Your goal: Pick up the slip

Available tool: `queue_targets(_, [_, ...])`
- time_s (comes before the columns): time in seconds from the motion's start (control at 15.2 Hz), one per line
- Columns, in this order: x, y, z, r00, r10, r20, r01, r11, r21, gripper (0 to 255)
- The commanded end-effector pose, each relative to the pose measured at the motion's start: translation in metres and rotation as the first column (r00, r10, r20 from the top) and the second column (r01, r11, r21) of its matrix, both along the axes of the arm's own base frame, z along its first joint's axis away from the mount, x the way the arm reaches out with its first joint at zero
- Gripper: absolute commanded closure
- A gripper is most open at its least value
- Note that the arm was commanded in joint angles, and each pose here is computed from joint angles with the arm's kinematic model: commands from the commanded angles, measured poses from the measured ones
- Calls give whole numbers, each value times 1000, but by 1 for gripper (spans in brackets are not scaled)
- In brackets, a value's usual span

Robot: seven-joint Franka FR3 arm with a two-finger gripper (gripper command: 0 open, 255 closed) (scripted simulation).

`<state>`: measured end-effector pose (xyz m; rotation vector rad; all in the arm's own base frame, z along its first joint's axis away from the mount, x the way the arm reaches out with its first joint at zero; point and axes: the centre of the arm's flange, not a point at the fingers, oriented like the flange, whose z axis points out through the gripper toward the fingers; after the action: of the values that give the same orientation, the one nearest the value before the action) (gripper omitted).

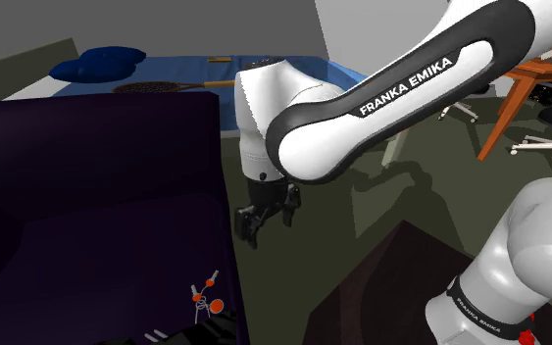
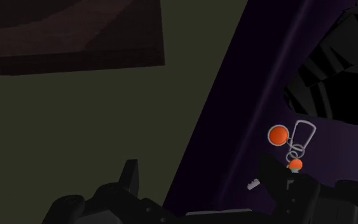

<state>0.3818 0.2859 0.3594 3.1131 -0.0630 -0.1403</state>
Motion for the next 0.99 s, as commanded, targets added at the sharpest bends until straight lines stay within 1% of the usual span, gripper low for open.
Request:
queue_targets(0.0, [6, 22, -16, 1000, -8, 3, 8, 1000, -1, 0])
queue_targets(0.92, [64, 160, -118, 998, -51, 21, 51, 999, -15, 0])
